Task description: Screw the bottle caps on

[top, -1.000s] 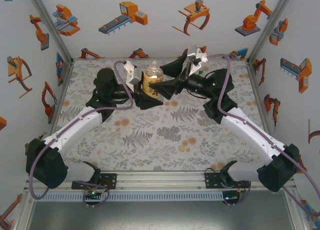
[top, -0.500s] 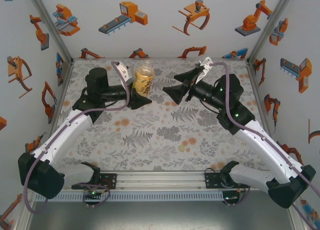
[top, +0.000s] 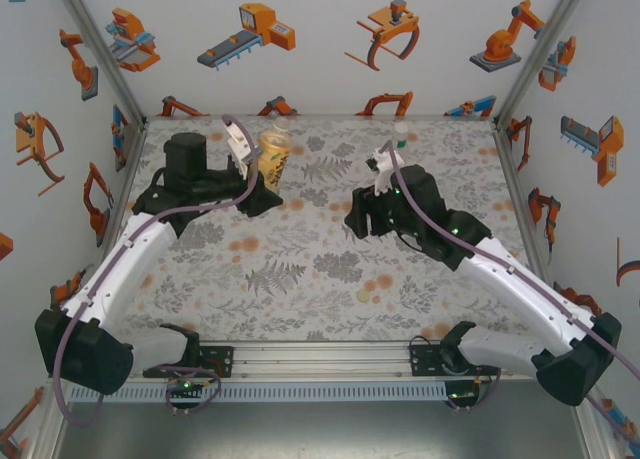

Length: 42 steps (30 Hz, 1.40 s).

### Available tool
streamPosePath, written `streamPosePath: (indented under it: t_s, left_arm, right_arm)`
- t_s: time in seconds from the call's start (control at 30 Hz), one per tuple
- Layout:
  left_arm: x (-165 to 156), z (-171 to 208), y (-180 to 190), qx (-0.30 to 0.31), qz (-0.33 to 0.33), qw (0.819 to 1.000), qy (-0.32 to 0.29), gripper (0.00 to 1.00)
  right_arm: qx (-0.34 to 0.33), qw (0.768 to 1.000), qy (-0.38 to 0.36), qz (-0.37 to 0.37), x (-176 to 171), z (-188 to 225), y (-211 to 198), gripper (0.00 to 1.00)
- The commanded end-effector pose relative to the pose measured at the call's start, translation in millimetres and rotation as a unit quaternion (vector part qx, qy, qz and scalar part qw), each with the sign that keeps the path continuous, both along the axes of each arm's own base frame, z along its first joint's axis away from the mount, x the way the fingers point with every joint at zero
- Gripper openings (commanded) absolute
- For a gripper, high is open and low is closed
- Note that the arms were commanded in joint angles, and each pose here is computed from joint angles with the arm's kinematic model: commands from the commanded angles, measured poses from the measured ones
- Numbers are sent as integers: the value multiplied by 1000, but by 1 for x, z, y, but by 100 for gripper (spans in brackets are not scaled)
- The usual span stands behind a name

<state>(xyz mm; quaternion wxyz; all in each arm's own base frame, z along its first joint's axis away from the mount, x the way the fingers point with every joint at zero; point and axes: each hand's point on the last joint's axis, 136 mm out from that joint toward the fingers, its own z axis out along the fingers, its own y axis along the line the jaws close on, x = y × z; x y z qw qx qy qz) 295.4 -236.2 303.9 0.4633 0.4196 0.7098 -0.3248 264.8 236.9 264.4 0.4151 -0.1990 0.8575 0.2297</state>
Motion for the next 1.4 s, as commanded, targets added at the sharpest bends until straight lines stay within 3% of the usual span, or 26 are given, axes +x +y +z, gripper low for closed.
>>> streamPosePath:
  t_s: [0.0,0.23,0.5,0.9,1.37]
  left_arm:
    - [8,1,4,19,21,999,29,1]
    - [4,1,9,25,28,999,9,0]
    - [-6,4,16,35,27,998,-48,0]
    - [-5,9,14,15,28,998,-46,0]
    - [-5,8,12,14,25,999,-43,0]
  right_arm:
    - [-79,991,89,-65,-17,-56,-30,57]
    - [-161,966,175,-98,-49,-117,-36,56]
    - [-170,950,221,-138,-71,-164,-21,52]
    - [-156,942,247,-169,-79,-195,-18,51]
    - [-192,930,257,-178,-79,-225,-23,46]
